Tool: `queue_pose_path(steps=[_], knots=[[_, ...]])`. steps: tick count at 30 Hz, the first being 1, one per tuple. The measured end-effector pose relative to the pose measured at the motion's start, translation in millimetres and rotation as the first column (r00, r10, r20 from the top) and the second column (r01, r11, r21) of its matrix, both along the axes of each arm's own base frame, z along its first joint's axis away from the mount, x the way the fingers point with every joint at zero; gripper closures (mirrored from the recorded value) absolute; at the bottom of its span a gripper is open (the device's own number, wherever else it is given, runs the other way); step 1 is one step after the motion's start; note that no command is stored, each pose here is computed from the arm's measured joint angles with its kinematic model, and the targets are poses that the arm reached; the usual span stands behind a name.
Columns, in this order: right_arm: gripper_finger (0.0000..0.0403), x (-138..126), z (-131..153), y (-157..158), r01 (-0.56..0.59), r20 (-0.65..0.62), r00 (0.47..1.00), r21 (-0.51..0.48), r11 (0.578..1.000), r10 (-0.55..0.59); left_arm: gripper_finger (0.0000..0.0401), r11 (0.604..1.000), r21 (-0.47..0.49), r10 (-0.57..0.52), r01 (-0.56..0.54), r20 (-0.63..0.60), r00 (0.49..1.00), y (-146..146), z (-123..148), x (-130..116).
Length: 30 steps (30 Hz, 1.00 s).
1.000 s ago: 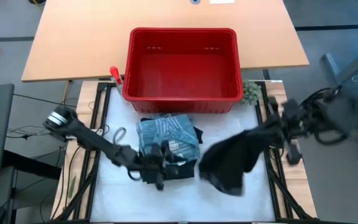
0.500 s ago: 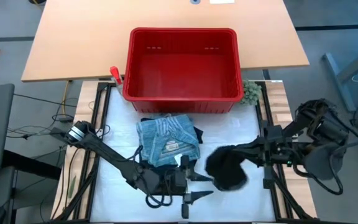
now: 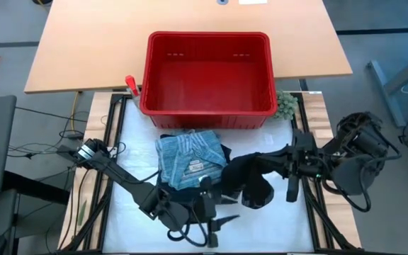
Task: Fold Laundry from Bin
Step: Fold the black underwear
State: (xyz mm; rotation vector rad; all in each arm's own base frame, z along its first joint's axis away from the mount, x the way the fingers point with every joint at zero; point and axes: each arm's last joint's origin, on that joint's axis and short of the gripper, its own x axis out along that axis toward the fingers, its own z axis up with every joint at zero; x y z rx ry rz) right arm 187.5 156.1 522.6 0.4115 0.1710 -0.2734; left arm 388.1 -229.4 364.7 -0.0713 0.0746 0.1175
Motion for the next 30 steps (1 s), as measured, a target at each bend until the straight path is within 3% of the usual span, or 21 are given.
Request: queue_pose_path(steps=[3, 7, 11, 14, 20, 25, 30], knots=[[0.0384, 2, -1, 0, -0.008, -0.011, 1.0, 0.0, 1.0, 0.008, 0.0241, 1.0, 0.025, 0.01, -0.01, -0.004, 1.0, 0, 0, 0], [0.0384, 4, -3, -3, -0.033, -0.037, 0.999, 0.002, 0.999, 0.033, 0.0241, 0.973, 0.219, -0.063, 0.066, -0.022, 0.998, -7, 1, -3], [0.0384, 6, -4, -5, -0.07, -0.055, 0.996, 0.018, 0.997, 0.071, 0.0241, 0.869, 0.471, -0.145, 0.152, -0.051, 0.988, -15, 5, -8], [0.0384, 6, -4, -5, -0.074, -0.06, 0.995, 0.018, 0.997, 0.075, 0.0241, 0.803, 0.573, -0.155, 0.163, -0.064, 0.986, -16, 6, -8], [0.0383, 9, -8, -12, -0.044, -0.097, 0.994, 0.032, 0.999, 0.047, 0.0241, 0.791, 0.611, 0.005, 0.026, -0.05, 0.999, -7, 8, -6], [0.0383, 13, -12, -19, -0.019, -0.127, 0.991, 0.069, 0.997, 0.028, 0.0237, 0.692, 0.72, 0.026, 0.051, -0.095, 0.995, -1, 5, -3], [0.0383, 18, -11, -25, 0.016, -0.113, 0.994, 0.097, 0.995, -0.005, 0.0218, 0.652, 0.748, 0.022, 0.127, -0.187, 0.982, 6, -4, 1]])
